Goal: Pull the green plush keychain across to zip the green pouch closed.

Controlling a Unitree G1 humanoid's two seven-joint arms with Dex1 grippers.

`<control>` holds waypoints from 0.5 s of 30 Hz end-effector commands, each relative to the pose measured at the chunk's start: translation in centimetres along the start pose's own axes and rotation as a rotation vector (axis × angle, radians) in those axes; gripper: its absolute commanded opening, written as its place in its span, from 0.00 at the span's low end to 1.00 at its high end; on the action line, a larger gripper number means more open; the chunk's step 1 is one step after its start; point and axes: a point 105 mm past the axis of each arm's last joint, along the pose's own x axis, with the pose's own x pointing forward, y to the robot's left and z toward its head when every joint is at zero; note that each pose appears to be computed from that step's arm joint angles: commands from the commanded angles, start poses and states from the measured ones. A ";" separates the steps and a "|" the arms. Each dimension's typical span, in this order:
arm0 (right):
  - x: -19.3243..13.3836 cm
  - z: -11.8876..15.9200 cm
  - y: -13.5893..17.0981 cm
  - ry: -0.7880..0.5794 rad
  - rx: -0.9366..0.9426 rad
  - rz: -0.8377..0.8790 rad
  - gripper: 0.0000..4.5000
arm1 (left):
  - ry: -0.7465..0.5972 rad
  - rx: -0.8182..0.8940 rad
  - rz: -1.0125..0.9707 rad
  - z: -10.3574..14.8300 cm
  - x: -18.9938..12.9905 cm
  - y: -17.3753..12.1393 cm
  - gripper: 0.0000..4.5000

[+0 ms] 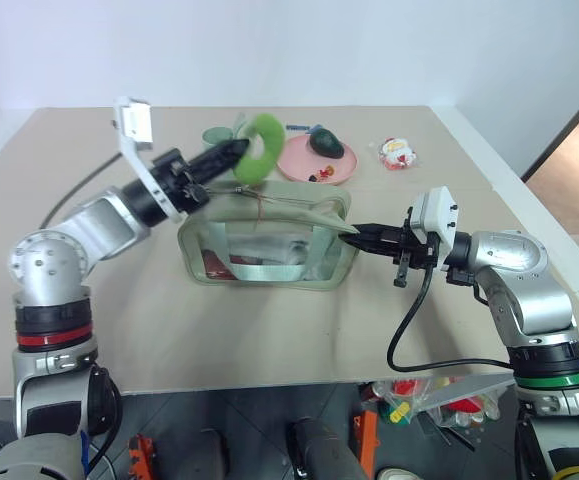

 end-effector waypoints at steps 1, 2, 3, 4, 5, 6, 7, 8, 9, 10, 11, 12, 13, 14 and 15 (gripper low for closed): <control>-0.4 0.6 -0.1 0.005 -0.044 -0.013 0.00 | 0.039 0.067 0.011 -0.5 0.4 0.3 0.01; -0.5 0.6 -0.1 0.005 -0.047 -0.016 0.00 | 0.069 0.079 0.020 -1.0 0.4 0.6 0.01; -0.5 0.6 -0.1 0.005 -0.048 -0.018 0.00 | 0.103 0.109 0.029 -1.5 0.3 0.8 0.01; -0.5 0.6 -0.1 0.005 -0.048 -0.019 0.00 | 0.127 0.131 0.035 -1.9 0.2 1.0 0.01; -0.4 0.6 -0.1 0.004 -0.048 -0.019 0.00 | 0.134 0.134 0.037 -2.0 0.1 1.2 0.01; -0.4 0.7 -0.1 0.004 -0.048 -0.020 0.00 | 0.132 0.137 0.043 -1.8 -0.1 1.4 0.08; -0.4 0.7 -0.1 0.003 -0.048 -0.020 0.00 | 0.130 0.138 0.042 -1.6 -0.2 1.4 0.16; -0.4 0.7 -0.1 0.002 -0.049 -0.021 0.00 | 0.133 0.147 0.034 -1.4 -0.3 1.2 0.21; -0.3 0.7 -0.1 0.001 -0.049 -0.021 0.00 | 0.138 0.161 0.026 -1.2 -0.4 1.0 0.29; -0.3 0.7 -0.1 0.001 -0.049 -0.020 0.00 | 0.147 0.177 0.019 -1.0 -0.5 0.9 0.36; -0.3 0.8 -0.1 0.000 -0.049 -0.019 0.00 | 0.156 0.195 0.015 -0.8 -0.6 0.7 0.44; -0.3 0.7 -0.1 0.000 -0.049 -0.018 0.00 | 0.169 0.217 0.009 -0.6 -0.7 0.5 0.52; -0.2 0.7 -0.1 0.000 -0.048 -0.016 0.00 | 0.187 0.245 0.006 -0.2 -1.0 0.3 0.58; -0.2 0.7 -0.1 0.000 -0.048 -0.016 0.00 | 0.215 0.282 0.004 0.1 -1.4 0.1 0.67; -0.1 0.7 -0.2 0.000 -0.048 -0.014 0.00 | 0.248 0.325 0.009 0.2 -1.8 0.0 0.75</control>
